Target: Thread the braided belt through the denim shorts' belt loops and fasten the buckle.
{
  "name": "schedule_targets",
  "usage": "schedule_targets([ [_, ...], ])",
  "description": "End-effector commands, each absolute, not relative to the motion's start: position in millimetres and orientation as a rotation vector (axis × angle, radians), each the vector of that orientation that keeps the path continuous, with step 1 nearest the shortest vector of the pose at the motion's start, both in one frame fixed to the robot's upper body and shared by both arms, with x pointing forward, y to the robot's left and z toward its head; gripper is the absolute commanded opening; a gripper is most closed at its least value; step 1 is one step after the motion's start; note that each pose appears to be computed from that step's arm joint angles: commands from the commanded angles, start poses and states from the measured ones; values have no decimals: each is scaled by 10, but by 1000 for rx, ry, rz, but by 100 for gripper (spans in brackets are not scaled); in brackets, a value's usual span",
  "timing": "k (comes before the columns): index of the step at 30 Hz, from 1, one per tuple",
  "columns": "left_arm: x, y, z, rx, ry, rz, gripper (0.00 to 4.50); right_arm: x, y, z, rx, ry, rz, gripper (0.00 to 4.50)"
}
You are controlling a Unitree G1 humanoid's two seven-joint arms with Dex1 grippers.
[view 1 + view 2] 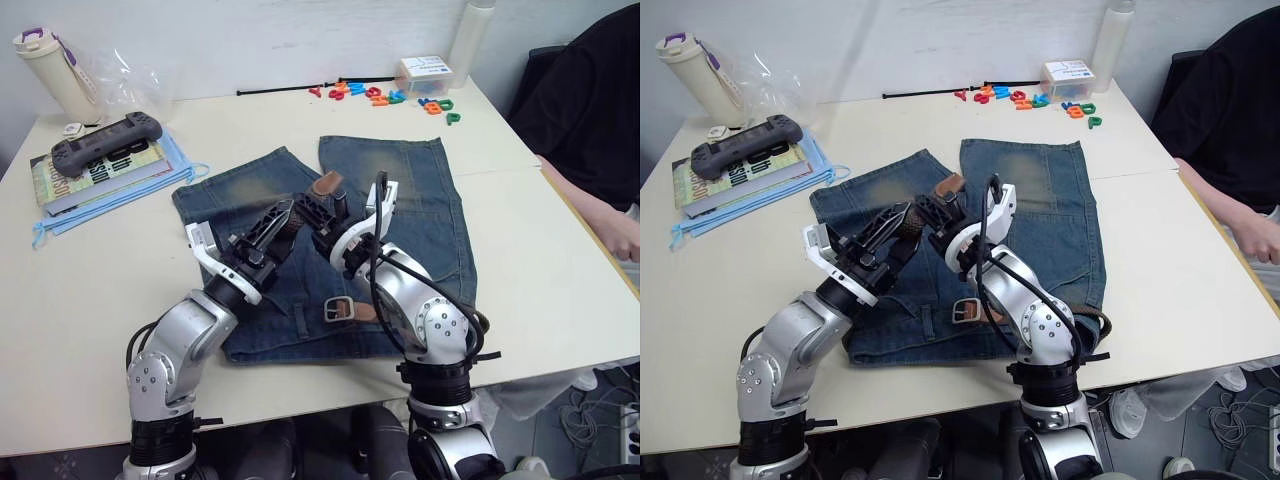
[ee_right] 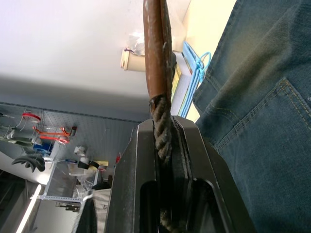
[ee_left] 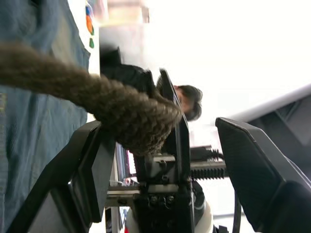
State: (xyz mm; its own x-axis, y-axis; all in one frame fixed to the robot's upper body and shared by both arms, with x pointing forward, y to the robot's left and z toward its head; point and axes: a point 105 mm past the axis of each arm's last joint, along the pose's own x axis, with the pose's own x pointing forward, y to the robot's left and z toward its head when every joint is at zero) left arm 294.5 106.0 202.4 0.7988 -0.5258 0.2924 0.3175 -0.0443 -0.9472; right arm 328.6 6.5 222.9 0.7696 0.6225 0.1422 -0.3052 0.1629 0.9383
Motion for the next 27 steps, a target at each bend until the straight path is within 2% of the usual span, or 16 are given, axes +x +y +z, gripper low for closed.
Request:
schedule_targets([
  [1, 2918, 1187, 2143, -1514, 98, -655, 360, 3224, 107, 2406, 1306, 249, 721, 0],
  [8, 2911, 1262, 2076, -1521, 95, -634, 360, 3242, 89, 2403, 1299, 236, 706, 0],
  [11, 2895, 1266, 2073, -1506, 90, -659, 275, 3242, 97, 2403, 1292, 238, 709, 0],
  [17, 2883, 1273, 2056, -1477, 98, -683, 2, 3239, 108, 2407, 1278, 237, 716, 0],
  [25, 2928, 1274, 2011, -1411, 154, -675, 2, 3209, 103, 2434, 1161, 199, 748, 0],
  [27, 2951, 1290, 2036, -1381, 158, -684, 0, 3190, 68, 2439, 1105, 181, 760, 92],
])
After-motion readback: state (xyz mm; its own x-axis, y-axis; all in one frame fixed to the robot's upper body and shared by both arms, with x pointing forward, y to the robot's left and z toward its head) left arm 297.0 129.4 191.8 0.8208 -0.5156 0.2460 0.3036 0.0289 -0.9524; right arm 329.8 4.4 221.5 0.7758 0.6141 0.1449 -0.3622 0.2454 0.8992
